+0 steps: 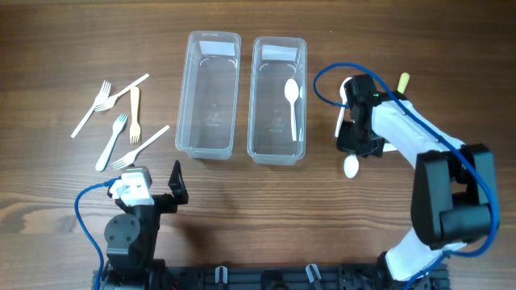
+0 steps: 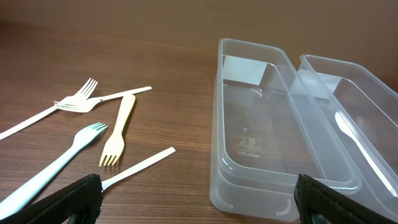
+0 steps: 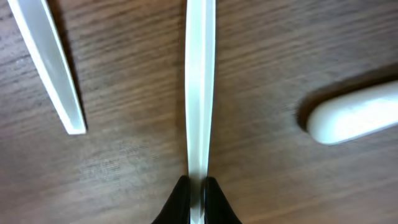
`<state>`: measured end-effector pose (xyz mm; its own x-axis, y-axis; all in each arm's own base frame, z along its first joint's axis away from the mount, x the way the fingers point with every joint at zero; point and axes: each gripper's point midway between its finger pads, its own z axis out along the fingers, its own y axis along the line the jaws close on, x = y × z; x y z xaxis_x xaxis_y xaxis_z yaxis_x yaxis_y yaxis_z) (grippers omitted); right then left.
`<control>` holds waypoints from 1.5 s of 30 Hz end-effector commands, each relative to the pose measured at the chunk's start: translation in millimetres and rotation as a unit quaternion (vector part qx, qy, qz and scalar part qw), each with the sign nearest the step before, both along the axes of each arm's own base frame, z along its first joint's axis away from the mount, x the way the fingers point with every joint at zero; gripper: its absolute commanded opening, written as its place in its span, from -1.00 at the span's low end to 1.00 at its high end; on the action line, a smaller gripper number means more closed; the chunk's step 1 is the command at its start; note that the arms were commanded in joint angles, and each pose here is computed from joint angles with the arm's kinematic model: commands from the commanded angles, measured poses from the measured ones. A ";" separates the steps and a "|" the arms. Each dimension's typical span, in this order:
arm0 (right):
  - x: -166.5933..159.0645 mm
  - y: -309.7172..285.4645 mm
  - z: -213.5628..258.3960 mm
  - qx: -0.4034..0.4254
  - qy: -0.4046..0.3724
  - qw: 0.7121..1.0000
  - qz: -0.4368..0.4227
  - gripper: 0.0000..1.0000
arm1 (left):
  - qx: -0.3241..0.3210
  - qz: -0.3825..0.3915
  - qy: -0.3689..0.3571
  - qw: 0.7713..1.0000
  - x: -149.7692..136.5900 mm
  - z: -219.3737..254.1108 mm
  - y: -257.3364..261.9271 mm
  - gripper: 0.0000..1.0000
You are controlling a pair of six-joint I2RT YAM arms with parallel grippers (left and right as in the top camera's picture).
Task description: Pack container
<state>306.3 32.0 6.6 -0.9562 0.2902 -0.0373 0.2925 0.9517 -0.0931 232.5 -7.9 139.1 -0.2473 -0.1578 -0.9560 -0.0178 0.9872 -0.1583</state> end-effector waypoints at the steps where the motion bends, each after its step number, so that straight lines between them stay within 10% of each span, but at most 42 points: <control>1: 32.0 -3.3 82.2 -0.007 -0.127 0.992 0.023 -0.91 | 0.002 -0.004 -0.004 1.000 0.1 1.0 -0.5 0.99; 12: -2.5 151.7 259.7 0.225 -0.389 0.836 0.316 -0.91 | 0.003 -0.004 -0.004 1.000 0.1 1.0 -0.5 1.00; 20: 42.8 190.1 154.0 0.184 -0.295 0.902 0.255 -0.86 | 0.002 -0.004 -0.004 1.000 0.1 1.0 -0.5 0.99; 21: 46.3 192.2 147.9 0.183 -0.293 0.903 0.255 -0.14 | 0.003 -0.004 -0.004 1.000 0.1 1.0 -0.5 0.99; 23: 50.0 195.7 147.0 0.188 -0.297 0.900 0.256 0.28 | 0.003 -0.004 -0.004 1.000 0.1 1.0 -0.5 0.99; 28: 57.1 181.5 211.1 0.185 -0.388 0.872 0.232 0.34 | 0.003 -0.004 -0.004 1.000 0.1 1.0 -0.5 0.99; 34: 29.0 37.1 264.1 0.000 -0.447 0.894 0.014 0.37 | 0.003 -0.004 -0.004 1.000 0.1 1.0 -0.5 1.00; 45: 108.5 16.5 46.7 -0.081 -0.239 0.968 -0.006 0.81 | 0.003 -0.004 -0.004 1.000 0.1 1.0 -0.5 0.99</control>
